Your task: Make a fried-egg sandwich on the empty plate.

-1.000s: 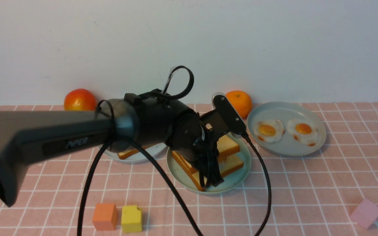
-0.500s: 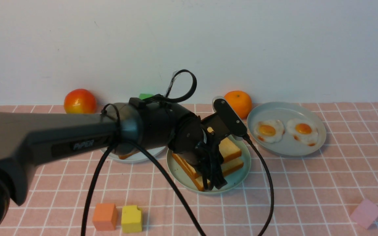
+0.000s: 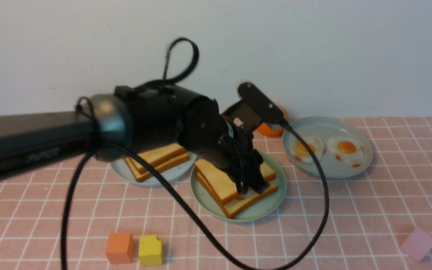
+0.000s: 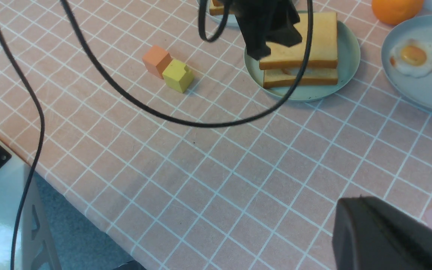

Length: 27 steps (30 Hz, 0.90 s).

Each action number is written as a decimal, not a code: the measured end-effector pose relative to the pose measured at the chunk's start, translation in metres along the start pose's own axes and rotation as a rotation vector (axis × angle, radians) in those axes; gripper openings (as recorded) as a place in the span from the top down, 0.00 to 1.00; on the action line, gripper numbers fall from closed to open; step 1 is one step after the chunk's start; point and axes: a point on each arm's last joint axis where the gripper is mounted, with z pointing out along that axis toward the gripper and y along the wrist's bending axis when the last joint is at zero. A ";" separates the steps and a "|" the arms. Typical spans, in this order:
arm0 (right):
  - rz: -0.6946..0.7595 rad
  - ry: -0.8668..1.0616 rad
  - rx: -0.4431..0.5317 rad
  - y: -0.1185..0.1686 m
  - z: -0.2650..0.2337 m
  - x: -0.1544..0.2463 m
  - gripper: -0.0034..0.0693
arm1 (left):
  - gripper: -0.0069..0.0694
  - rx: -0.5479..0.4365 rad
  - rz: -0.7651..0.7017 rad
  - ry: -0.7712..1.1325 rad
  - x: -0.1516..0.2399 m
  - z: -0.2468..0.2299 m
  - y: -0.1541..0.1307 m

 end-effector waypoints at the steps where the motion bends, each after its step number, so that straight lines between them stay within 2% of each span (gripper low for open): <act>1: 0.001 0.000 -0.003 0.000 0.000 0.000 0.92 | 0.61 0.009 -0.033 -0.018 -0.006 -0.016 -0.001; 3: 0.003 0.001 -0.010 0.001 0.000 0.000 0.92 | 0.74 0.052 -0.134 -0.097 -0.021 -0.070 -0.006; 4: 0.005 0.002 -0.016 0.001 0.000 0.000 0.92 | 0.75 0.058 -0.142 -0.101 -0.021 -0.075 -0.007; 6: 0.005 0.002 -0.016 0.001 0.000 0.000 0.92 | 0.90 0.105 -0.199 -0.227 -0.024 -0.142 -0.015; 10: 0.012 0.004 -0.038 0.003 0.000 0.000 0.92 | 0.89 0.169 -0.246 -0.406 0.016 -0.225 -0.033; 11: 0.013 0.004 -0.039 0.004 0.000 0.000 0.92 | 0.89 0.166 -0.242 -0.413 0.019 -0.228 -0.033; 12: 0.013 0.004 -0.039 0.004 0.000 0.000 0.92 | 0.89 0.173 -0.273 -0.473 0.046 -0.242 -0.039; 13: 0.013 0.004 -0.039 0.004 0.000 0.000 0.92 | 0.89 0.172 -0.269 -0.496 0.050 -0.249 -0.040; 19: 0.013 0.004 -0.039 0.004 0.000 0.000 0.92 | 0.89 0.116 -0.334 -0.674 0.138 -0.264 -0.050; 27: 0.017 0.005 -0.051 0.005 0.000 0.000 0.91 | 0.89 0.099 -0.315 -0.742 0.190 -0.266 -0.058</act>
